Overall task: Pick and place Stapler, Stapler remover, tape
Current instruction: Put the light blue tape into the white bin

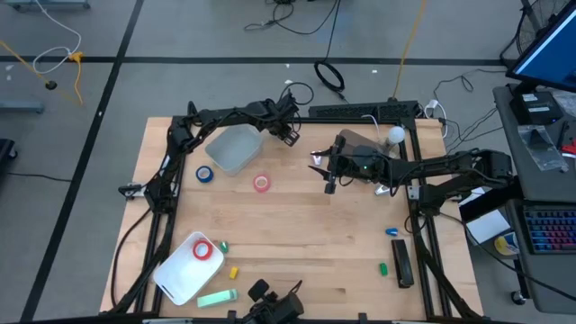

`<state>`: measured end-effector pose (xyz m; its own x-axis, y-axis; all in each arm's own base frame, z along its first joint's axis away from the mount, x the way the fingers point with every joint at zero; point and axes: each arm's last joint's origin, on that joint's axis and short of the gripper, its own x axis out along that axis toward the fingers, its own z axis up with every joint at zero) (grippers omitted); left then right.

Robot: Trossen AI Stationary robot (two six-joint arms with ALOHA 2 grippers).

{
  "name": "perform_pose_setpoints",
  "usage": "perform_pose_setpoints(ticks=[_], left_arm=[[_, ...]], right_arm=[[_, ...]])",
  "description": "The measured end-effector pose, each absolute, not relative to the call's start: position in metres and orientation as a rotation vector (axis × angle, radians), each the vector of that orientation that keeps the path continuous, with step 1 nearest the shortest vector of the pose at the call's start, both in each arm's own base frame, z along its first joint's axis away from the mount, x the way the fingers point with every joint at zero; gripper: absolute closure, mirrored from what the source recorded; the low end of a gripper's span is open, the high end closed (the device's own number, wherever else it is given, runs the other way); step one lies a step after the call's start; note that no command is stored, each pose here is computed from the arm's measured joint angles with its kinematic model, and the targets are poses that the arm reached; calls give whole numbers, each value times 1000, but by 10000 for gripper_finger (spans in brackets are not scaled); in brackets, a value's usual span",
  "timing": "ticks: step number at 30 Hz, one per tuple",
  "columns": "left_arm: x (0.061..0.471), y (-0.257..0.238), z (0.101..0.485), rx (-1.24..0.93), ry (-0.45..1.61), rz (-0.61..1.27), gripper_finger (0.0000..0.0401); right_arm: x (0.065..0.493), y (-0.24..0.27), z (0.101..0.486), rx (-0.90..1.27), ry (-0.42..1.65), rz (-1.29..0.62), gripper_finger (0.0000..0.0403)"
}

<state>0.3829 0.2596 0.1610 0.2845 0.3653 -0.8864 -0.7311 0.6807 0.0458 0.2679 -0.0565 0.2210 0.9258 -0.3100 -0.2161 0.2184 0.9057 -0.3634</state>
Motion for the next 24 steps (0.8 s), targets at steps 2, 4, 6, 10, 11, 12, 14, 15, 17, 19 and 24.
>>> perform_pose_setpoints(ticks=[2,4,6,10,11,12,14,15,17,19,24], left_arm=[[383,259,161,-408,1046,759,286],[383,259,161,-407,1047,759,286],[383,260,161,-409,1046,760,286],[383,259,161,-417,1047,755,286],[383,259,161,-419,1049,751,286],[382,259,161,-423,1053,747,286],[381,258,160,-426,1069,746,286],[381,258,160,-428,1076,746,286],[380,259,159,-430,1081,745,286],[379,260,159,-429,1082,745,286],[376,265,159,-456,1072,722,286]], right_arm=[[268,-57,221,-341,274,-276,231],[268,-57,221,-341,270,-277,231],[268,-57,222,-342,260,-279,231],[269,-57,224,-342,242,-283,231],[269,-57,224,-343,242,-283,231],[269,-57,224,-342,242,-283,231],[269,-57,224,-342,243,-282,231],[269,-57,224,-342,243,-282,231],[269,-57,224,-342,243,-282,231],[269,-57,224,-343,243,-282,231],[269,-57,224,-344,244,-282,231]])
